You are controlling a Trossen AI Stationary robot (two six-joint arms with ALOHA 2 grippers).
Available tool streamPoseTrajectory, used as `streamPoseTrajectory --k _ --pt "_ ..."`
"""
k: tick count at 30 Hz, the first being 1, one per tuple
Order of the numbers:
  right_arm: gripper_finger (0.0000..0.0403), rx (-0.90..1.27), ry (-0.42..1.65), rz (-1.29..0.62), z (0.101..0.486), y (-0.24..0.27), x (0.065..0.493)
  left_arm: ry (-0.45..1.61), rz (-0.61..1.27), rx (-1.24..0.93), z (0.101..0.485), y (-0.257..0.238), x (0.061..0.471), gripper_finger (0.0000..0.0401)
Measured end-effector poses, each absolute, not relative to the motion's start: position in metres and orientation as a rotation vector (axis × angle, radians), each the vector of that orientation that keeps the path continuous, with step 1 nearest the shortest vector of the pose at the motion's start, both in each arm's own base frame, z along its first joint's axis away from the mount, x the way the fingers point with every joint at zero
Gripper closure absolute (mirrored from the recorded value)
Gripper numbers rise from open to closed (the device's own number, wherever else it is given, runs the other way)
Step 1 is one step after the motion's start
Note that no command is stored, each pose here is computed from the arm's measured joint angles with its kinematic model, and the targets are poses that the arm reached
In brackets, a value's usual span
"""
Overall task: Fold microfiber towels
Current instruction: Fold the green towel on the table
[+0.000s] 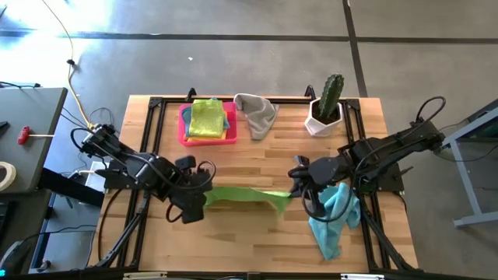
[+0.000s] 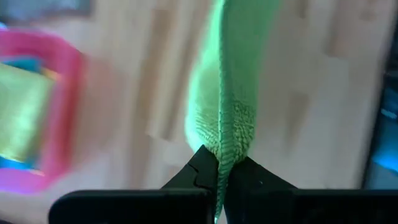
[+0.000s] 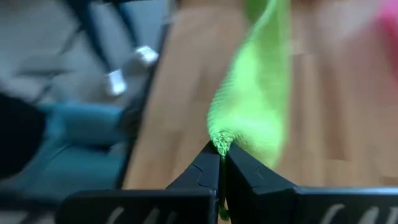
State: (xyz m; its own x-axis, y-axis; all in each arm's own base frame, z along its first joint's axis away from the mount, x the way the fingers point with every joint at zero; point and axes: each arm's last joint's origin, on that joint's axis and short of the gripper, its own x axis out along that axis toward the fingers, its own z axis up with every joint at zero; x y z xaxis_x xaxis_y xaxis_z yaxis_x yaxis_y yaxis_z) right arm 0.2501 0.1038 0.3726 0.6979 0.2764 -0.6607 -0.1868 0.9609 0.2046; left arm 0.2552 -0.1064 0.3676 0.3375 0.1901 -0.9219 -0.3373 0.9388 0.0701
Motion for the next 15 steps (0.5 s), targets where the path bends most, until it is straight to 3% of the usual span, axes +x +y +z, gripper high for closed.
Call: streamPoseTrajectory --k 5,15 --pt "0.0403 0.136 0.794 0.467 0.372 0.109 0.247 1.251 0.255 -0.226 0.366 -0.110 0.254 0.0401" --pt "0.0403 0.075 0.943 0.297 0.360 0.100 0.238 1.224 0.304 -0.158 0.367 -0.105 0.255 0.0401"
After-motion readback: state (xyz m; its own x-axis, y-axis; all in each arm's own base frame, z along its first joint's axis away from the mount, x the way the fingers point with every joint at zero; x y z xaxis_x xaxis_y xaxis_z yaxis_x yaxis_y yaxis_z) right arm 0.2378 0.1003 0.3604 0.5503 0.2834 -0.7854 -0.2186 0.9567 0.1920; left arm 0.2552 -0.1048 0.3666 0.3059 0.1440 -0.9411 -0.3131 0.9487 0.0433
